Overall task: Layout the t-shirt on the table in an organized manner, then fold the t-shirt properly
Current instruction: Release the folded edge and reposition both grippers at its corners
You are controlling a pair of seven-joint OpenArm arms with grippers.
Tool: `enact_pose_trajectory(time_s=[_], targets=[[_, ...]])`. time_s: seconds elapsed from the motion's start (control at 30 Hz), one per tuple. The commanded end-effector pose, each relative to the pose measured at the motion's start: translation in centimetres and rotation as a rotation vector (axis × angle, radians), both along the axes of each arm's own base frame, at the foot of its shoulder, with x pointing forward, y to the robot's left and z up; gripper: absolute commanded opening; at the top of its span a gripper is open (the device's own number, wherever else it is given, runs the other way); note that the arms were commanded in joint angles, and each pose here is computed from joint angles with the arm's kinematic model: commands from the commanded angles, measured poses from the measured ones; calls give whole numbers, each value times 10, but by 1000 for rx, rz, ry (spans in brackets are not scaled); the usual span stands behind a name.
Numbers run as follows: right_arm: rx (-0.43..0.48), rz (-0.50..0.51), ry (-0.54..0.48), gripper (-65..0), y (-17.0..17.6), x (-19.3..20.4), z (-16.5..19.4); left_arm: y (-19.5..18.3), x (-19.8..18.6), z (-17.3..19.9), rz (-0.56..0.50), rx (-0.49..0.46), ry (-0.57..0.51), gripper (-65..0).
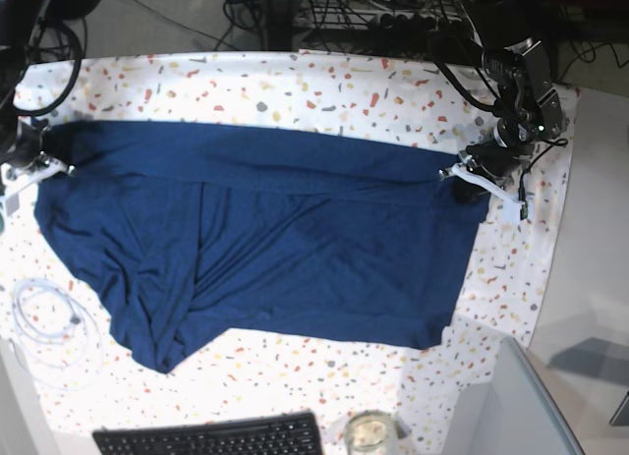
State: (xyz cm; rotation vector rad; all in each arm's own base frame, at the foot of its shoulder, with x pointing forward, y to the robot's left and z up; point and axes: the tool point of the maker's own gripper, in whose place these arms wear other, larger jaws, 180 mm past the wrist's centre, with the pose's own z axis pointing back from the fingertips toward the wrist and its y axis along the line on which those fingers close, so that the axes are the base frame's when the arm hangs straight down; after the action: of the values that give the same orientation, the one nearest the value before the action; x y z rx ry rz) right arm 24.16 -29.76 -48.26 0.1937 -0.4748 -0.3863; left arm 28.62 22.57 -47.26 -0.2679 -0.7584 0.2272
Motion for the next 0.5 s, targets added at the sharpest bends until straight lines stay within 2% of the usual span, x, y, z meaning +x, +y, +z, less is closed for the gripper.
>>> enact_pose_trajectory(time_s=[0.0,0.2,0.33,0.47], targets=[[-39,2,-31,-650,-15,12,11,7,12,14,4,14,-53,-650],[-183,33,-12,-650,-34,19,8,22,12,18,5,44,-56,-650],[-206,33,-10,-650,-41,18,11,31,8,19,4,64,-48,-650],[-276,56,-50,-650,-47,5,42,43,-3,26,11,103,-57,-650]])
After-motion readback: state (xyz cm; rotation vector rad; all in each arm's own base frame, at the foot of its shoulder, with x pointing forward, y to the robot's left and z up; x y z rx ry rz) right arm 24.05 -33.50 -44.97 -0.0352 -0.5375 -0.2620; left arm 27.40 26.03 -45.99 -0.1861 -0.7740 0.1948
